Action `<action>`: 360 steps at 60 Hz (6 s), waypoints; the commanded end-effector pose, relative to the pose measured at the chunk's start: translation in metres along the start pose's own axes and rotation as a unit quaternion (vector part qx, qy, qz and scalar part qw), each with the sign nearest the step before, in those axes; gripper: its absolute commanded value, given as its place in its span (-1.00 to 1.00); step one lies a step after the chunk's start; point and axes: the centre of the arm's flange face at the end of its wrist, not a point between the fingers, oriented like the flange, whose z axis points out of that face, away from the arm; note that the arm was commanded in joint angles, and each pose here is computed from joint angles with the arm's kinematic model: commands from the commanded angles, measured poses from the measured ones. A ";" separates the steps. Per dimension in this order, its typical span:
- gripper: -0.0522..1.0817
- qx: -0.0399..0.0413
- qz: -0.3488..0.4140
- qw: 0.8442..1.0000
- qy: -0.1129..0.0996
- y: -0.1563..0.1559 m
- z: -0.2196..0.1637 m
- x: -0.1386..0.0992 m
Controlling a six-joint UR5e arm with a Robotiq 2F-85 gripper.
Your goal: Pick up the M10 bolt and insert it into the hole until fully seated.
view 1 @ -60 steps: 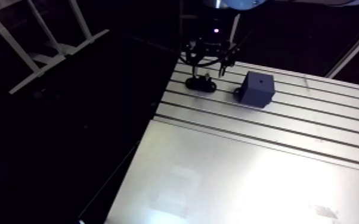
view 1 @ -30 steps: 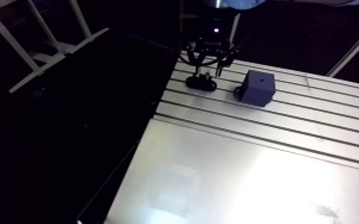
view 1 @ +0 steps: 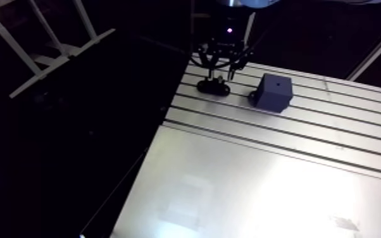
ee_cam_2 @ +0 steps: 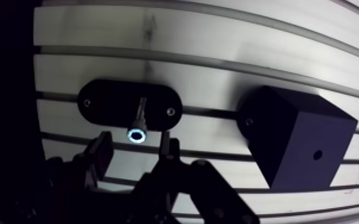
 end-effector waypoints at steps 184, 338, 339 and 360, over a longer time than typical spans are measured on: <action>0.71 0.004 -0.004 1.000 0.015 0.000 -0.015 0.008; 0.99 0.016 0.052 0.985 -0.164 0.155 -0.121 0.039; 0.99 0.016 0.052 0.985 -0.165 0.155 -0.119 0.039; 0.99 0.016 0.053 0.984 -0.171 0.156 -0.103 0.044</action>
